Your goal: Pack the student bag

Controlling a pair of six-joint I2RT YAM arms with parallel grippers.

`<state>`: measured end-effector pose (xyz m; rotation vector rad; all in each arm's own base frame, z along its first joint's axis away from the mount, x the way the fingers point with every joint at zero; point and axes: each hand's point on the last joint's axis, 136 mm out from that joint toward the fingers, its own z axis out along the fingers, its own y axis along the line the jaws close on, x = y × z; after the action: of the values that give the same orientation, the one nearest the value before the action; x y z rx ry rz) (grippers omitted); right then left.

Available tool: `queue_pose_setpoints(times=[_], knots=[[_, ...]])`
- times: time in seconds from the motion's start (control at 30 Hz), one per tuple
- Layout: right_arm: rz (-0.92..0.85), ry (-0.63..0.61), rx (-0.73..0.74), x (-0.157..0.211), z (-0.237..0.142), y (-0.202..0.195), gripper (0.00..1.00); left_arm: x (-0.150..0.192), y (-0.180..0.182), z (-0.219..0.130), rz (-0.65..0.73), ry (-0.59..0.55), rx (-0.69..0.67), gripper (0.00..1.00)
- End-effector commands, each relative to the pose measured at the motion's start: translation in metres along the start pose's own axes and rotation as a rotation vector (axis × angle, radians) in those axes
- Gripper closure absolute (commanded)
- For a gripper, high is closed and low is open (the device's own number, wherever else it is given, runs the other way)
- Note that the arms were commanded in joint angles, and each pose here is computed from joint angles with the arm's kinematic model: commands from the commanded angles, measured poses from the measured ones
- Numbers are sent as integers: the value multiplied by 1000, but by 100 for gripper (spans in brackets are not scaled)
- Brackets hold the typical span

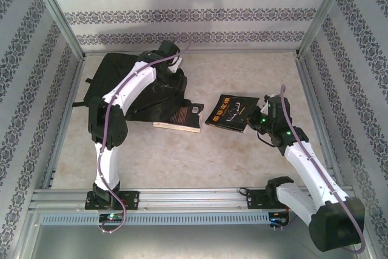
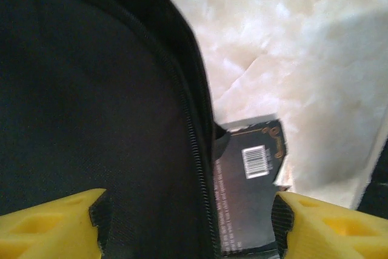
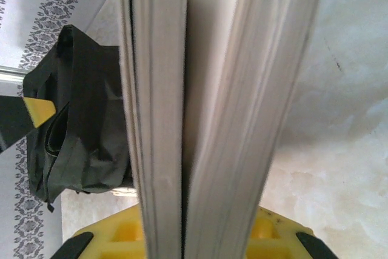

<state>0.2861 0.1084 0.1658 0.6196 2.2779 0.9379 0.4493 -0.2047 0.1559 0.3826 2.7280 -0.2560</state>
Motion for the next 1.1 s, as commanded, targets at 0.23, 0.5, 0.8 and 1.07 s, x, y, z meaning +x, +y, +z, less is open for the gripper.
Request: queue_pose_setpoints(times=[0.23, 0.5, 0.8, 1.07], knots=[[-19, 26, -145, -8, 7, 23, 100, 16, 5, 5, 74, 89, -48, 47], [-13, 33, -153, -10, 10, 25, 100, 19, 8, 14, 50, 118, -51, 67], [-19, 16, -165, -15, 2, 33, 100, 11, 9, -8, 26, 55, -45, 100], [-97, 5, -258, -23, -9, 81, 100, -19, 16, -107, -60, -244, -75, 100]])
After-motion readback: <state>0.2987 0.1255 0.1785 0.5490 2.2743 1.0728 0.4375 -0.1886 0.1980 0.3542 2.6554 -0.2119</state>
